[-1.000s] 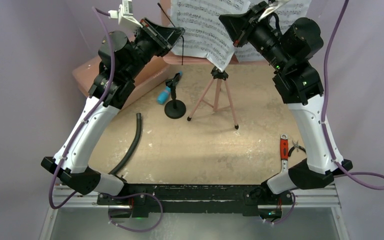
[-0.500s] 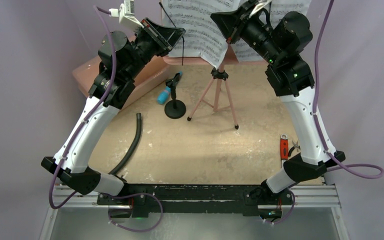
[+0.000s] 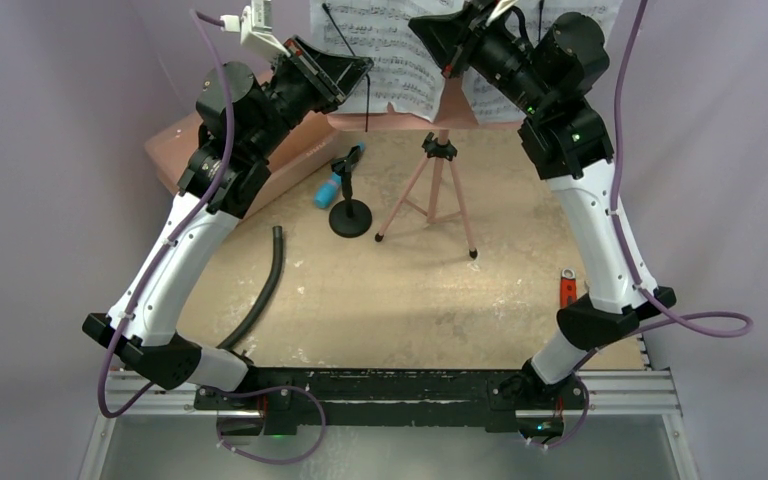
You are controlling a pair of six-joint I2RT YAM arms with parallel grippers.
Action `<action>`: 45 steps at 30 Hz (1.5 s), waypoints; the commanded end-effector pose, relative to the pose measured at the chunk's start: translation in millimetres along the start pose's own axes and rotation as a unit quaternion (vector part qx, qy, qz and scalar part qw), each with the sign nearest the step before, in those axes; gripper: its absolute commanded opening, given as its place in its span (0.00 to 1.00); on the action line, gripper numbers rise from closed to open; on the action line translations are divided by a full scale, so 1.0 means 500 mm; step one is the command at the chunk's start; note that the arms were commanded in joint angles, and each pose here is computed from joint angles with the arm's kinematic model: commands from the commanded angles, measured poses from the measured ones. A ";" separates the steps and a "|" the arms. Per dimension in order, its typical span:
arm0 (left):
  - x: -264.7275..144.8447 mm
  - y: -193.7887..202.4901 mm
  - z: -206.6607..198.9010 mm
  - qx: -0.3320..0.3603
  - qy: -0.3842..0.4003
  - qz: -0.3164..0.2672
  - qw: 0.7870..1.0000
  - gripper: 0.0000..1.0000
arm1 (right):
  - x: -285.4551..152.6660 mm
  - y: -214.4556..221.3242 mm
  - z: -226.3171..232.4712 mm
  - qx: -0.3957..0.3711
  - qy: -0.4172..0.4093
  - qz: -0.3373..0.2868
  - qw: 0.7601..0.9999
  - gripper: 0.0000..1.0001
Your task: Set up the instrument practice props
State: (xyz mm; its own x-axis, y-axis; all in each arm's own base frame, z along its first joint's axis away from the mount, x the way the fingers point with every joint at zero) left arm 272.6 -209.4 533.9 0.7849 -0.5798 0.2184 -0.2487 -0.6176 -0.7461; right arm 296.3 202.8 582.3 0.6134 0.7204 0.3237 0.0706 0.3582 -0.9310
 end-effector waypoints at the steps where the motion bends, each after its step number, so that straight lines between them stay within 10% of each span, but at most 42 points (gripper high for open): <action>1: -0.017 -0.035 -0.043 0.018 0.062 -0.034 0.997 0.00 | 0.004 -0.039 0.022 -0.008 -0.036 -0.038 0.999 0.00; 19: -0.016 -0.035 -0.044 0.026 0.069 -0.037 0.997 0.00 | 0.005 -0.022 0.021 -0.005 -0.048 -0.020 0.999 0.00; 27: -0.020 -0.033 -0.041 0.025 0.066 -0.041 0.997 0.25 | 0.003 -0.025 0.026 0.006 -0.051 -0.023 0.998 0.09; 35: -0.027 -0.034 -0.034 0.025 0.053 -0.054 0.997 0.23 | -0.021 -0.038 0.031 0.004 -0.029 -0.036 0.999 0.29; 45: -0.025 -0.032 -0.032 0.025 0.051 -0.053 0.997 0.07 | -0.041 -0.073 0.031 -0.010 0.006 -0.084 0.996 0.15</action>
State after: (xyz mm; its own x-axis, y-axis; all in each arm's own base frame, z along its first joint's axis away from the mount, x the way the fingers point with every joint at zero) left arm 270.5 -208.2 532.3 0.7693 -0.5810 0.2657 -0.2064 -0.6196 -0.7573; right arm 282.9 195.1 586.2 0.6178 0.6991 0.3599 0.0780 0.4010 -0.9128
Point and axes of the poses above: each gripper's point midway between its finger pads, its own x axis out along the fingers, its own z axis along the line the jaws close on, y = z × x, the point moved 9 cm from there along -x, back along the fingers, and after that the axes turned 6 degrees about x, right-handed, at the moved point
